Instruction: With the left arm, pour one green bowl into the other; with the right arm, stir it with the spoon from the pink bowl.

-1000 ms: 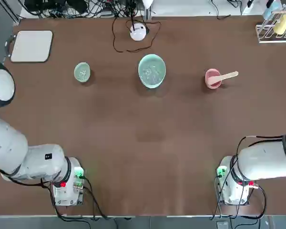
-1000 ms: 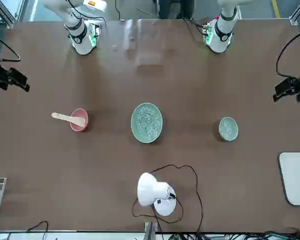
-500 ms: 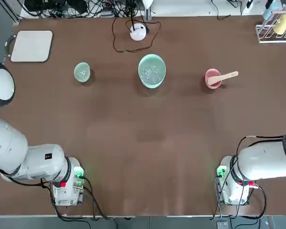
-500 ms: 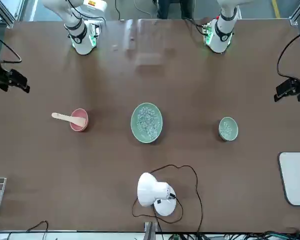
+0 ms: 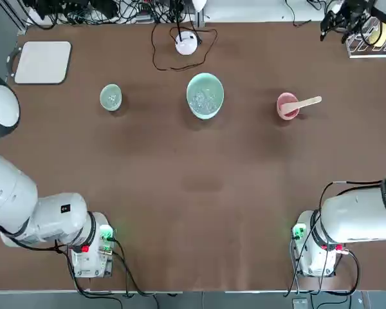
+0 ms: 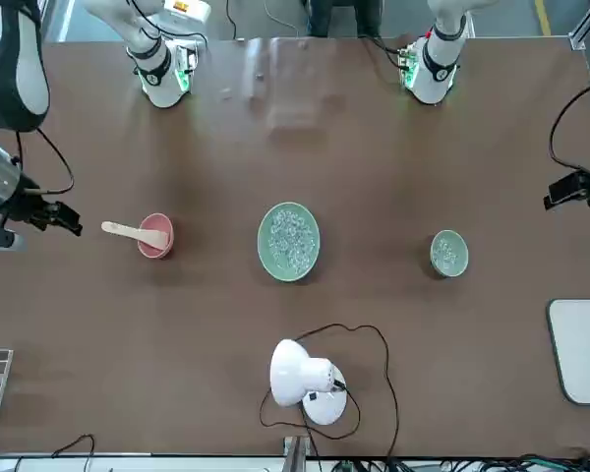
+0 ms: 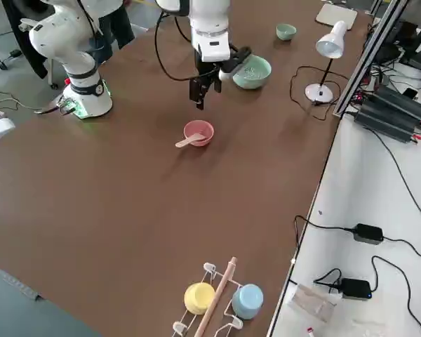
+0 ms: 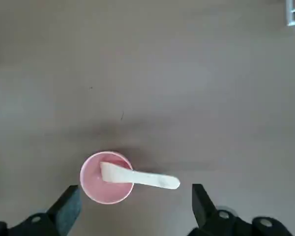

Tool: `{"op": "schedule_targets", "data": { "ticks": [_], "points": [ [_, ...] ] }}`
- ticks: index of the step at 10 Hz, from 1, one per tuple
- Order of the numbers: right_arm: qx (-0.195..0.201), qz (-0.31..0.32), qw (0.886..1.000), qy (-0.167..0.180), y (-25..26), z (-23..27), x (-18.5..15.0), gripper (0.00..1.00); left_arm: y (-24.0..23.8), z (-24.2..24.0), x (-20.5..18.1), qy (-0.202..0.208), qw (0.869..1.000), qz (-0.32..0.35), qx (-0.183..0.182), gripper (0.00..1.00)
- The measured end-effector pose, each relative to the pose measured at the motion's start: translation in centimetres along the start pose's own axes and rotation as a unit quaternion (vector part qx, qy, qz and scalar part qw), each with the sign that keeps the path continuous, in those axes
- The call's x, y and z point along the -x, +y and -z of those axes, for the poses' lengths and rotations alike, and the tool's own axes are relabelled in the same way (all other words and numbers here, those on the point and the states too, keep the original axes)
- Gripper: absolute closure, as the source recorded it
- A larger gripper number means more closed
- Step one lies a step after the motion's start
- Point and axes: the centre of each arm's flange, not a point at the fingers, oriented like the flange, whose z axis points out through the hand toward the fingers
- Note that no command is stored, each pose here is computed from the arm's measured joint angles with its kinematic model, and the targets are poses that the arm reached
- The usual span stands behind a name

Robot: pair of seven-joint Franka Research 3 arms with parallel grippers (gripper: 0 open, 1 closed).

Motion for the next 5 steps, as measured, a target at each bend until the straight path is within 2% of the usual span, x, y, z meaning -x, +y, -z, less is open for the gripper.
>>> {"op": "schedule_targets", "data": {
  "ticks": [3,5],
  "points": [
    [-0.105,0.026,0.994,-0.027,4.6,-4.1,0.9,0.02,-0.3,-8.2,-3.1,0.006,1.0,0.002,0.01,0.04],
    [-0.154,0.066,0.985,-0.043,9.2,-8.7,1.6,0.03,0.3,-12.8,-3.0,0.005,0.999,-0.02,0.025,0.07]
  ]
}}
